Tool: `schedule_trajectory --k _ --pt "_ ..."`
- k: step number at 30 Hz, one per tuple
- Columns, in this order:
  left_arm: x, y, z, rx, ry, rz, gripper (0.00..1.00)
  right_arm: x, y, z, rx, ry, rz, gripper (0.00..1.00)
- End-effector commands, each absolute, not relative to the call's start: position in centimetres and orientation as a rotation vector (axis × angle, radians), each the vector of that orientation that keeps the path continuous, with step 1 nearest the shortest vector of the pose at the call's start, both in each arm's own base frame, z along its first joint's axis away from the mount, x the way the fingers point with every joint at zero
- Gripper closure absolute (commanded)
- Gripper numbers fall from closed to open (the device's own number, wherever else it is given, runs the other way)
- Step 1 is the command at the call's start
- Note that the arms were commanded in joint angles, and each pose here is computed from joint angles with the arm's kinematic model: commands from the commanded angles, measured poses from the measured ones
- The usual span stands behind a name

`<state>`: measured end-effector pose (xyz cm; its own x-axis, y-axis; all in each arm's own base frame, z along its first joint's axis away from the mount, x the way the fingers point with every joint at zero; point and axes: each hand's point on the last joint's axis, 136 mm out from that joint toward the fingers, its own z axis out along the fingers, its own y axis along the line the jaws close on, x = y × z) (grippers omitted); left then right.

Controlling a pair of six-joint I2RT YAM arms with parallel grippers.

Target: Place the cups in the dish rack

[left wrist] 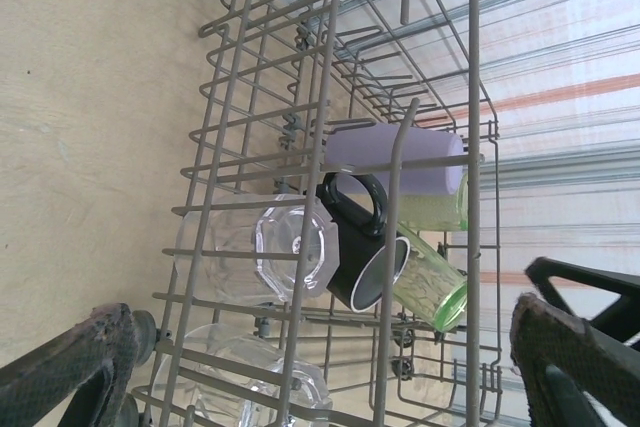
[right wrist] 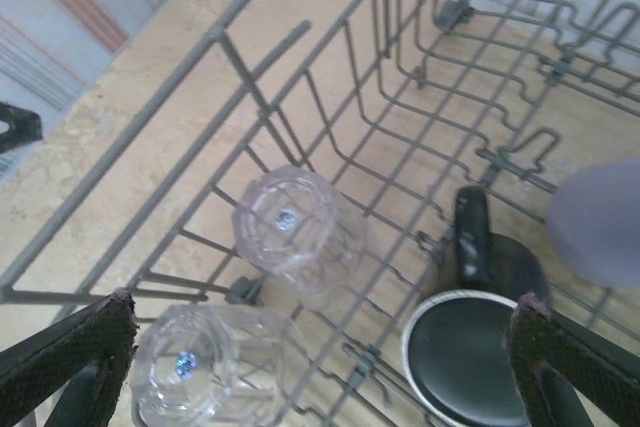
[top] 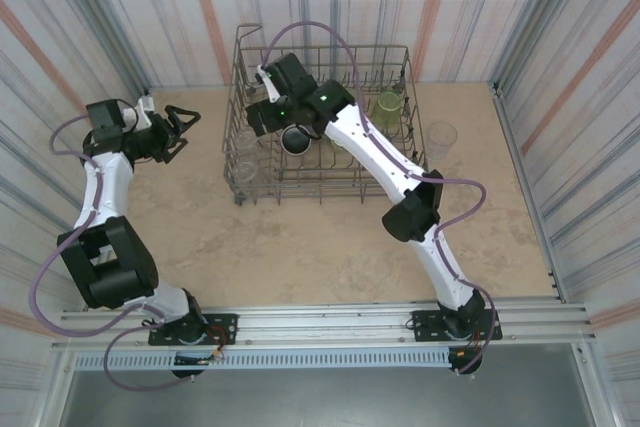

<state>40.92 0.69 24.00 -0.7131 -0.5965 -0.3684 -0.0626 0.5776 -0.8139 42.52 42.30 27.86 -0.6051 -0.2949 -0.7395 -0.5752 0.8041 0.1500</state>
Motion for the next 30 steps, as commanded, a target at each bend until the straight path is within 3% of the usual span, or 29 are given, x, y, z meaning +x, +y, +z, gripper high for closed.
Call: schedule_trajectory --k 1,21,30 --pt "40.6 1.1 25.8 -0.483 2.153 -1.028 0.01 41.8 38.6 30.6 -0.596 2.257 0.401 0.01" --pt "40.6 2.3 24.7 -0.524 2.176 -0.953 0.01 42.2 19.7 33.0 -0.238 2.359 0.198 0.01" --pt "40.6 2.4 24.7 -0.530 2.179 -0.946 0.01 42.3 11.7 30.8 -0.016 2.426 0.094 0.01"
